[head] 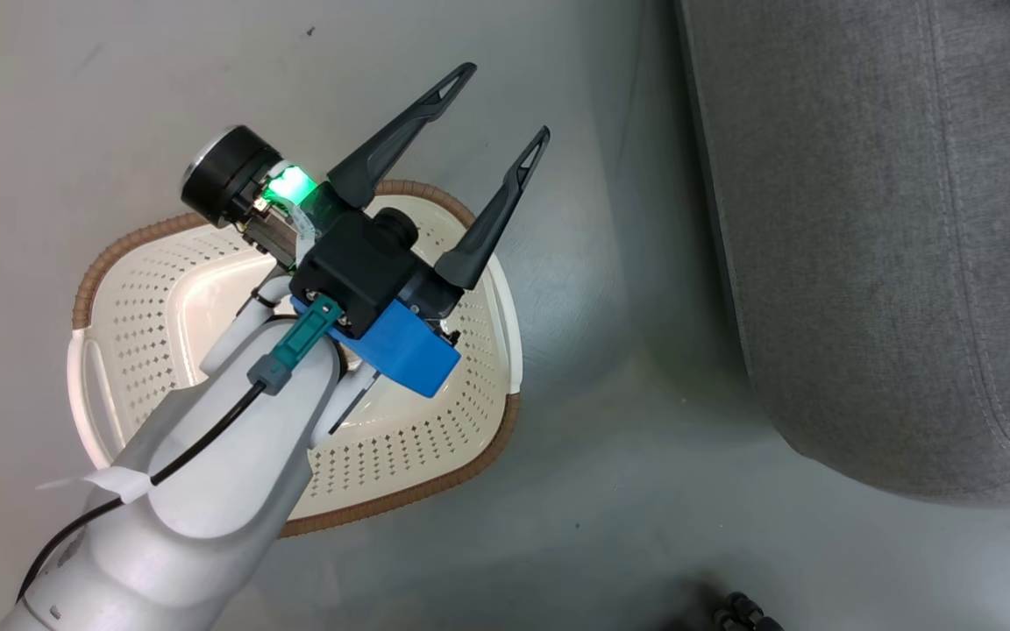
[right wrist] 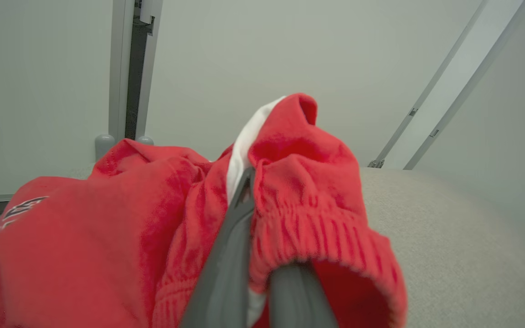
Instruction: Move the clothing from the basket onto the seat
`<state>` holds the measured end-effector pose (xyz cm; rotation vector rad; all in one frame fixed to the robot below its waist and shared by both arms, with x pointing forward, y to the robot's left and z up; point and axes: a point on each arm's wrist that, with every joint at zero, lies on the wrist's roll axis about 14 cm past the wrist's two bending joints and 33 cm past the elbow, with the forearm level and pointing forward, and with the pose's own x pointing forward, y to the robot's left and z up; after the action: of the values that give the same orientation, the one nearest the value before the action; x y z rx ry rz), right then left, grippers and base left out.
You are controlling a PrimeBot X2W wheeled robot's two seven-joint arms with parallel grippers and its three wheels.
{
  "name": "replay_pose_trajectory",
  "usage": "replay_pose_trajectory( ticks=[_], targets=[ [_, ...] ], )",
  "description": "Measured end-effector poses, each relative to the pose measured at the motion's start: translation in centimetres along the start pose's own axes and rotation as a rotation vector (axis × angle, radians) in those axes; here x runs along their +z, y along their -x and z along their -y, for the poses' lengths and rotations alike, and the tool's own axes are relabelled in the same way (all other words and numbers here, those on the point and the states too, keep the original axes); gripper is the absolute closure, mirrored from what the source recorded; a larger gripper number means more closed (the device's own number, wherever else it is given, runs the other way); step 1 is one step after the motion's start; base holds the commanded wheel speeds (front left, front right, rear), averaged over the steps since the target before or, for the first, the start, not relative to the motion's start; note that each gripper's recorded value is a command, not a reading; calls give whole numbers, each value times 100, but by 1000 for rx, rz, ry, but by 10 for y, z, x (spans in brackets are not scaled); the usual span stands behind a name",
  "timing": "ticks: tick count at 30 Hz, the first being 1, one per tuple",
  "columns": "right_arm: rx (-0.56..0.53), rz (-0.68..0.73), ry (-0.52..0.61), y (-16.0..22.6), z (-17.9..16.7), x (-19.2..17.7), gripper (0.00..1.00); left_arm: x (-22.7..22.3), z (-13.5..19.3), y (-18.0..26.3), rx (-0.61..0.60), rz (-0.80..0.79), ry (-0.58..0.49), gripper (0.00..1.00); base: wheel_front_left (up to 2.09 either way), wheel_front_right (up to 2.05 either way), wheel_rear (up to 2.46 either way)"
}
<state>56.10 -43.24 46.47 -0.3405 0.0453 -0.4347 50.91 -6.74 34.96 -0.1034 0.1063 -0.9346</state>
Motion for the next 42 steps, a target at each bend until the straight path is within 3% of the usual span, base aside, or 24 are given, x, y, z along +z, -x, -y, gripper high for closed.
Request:
replay_pose_trajectory(
  ticks=[2, 3, 4, 7, 16, 24, 30, 42],
  targets=[
    [-3, -3, -14, 4, 0, 0, 100, 3, -1, 0, 2, 2, -4, 0, 0, 0, 0],
    [-6, -9, -20, 8, 2, -1, 59, 5, -1, 0, 2, 3, -8, 0, 0, 0, 0],
    [-14, -12, -32, 12, 4, -2, 0, 8, 1, 1, 1, 5, -11, 0, 0, 0, 0],
    [-19, -4, -40, 21, 8, 3, 0, 14, 4, 1, 5, 12, -12, 0, 0, 0, 0],
    [-40, -35, -63, 103, 36, 6, 0, 64, 28, 12, 26, 66, -17, 0, 0, 0, 0],
    [14, 64, -108, 150, 36, 48, 0, 110, 35, 37, 131, 130, -29, 0, 0, 0, 0],
    [92, 142, -165, 170, 13, 76, 0, 134, 24, 66, 248, 170, -40, 0, 0, 0, 0],
    [335, 263, -304, 208, -74, 128, 0, 166, -14, 171, 582, 233, -82, 0, 0, 0, 0]
  ],
)
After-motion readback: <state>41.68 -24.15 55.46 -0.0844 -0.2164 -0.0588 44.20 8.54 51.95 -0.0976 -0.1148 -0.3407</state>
